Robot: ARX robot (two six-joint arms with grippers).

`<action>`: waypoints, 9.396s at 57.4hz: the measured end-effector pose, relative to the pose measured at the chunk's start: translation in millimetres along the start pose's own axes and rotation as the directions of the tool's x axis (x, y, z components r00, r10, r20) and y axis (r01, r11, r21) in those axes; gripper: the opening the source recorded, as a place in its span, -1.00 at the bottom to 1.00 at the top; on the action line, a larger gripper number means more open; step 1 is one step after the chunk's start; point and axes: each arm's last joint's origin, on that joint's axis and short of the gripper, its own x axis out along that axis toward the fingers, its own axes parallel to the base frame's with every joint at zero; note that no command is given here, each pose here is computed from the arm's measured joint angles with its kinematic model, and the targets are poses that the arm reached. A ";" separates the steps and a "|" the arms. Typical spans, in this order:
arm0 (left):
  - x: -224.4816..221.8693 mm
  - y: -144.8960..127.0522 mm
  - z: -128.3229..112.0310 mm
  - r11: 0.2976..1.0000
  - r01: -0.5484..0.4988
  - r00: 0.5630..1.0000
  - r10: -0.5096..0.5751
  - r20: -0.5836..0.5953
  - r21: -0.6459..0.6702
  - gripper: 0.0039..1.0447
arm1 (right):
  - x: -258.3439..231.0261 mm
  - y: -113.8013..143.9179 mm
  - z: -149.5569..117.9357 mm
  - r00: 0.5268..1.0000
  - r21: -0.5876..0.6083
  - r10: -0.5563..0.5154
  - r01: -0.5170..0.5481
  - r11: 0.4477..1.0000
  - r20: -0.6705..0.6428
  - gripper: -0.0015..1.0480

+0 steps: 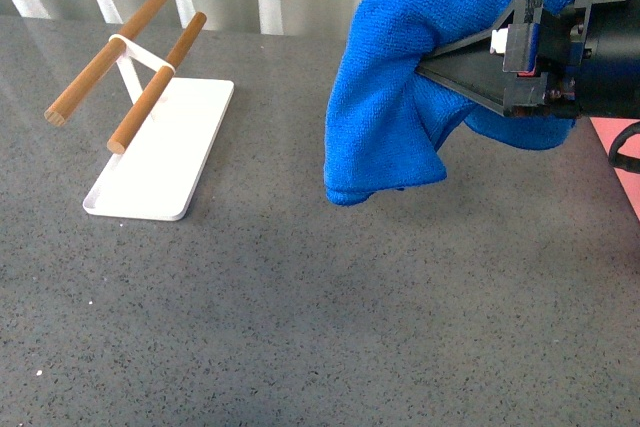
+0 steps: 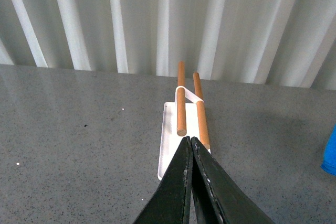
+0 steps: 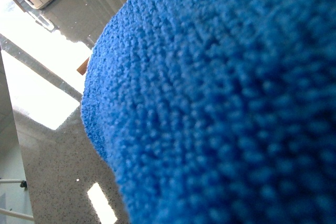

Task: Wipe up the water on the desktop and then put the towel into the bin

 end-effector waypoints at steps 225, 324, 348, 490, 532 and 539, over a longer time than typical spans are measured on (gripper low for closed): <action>-3.3 0.0 1.9 1.000 0.000 1.000 0.000 0.029 0.002 0.88 | -120.2 -79.4 144.0 0.394 -0.145 -0.814 0.858 0.492 -0.426 -0.92; -3.3 0.0 1.9 1.000 0.000 1.000 0.000 0.029 0.002 0.88 | -154.6 -102.6 115.1 0.409 -0.045 -0.778 0.872 0.487 -0.477 0.74; -3.3 0.0 1.9 1.000 0.000 1.000 0.000 0.029 0.002 0.88 | -154.6 -102.6 115.2 0.410 -0.047 -0.778 0.871 0.488 -0.476 0.86; -3.3 0.0 1.9 1.000 0.000 1.000 0.000 0.029 0.002 0.88 | -193.3 94.3 -77.1 0.553 -0.041 -0.628 0.767 0.640 0.548 -0.93; -3.3 0.0 2.0 1.000 0.000 1.000 0.000 0.030 0.002 0.88 | -200.0 101.7 -87.0 0.554 -0.040 -0.631 0.767 0.640 0.543 -0.08; -3.3 0.0 2.0 1.000 0.000 1.000 0.000 0.030 0.002 0.88 | -200.0 101.7 -87.0 0.555 -0.040 -0.630 0.767 0.640 0.543 0.36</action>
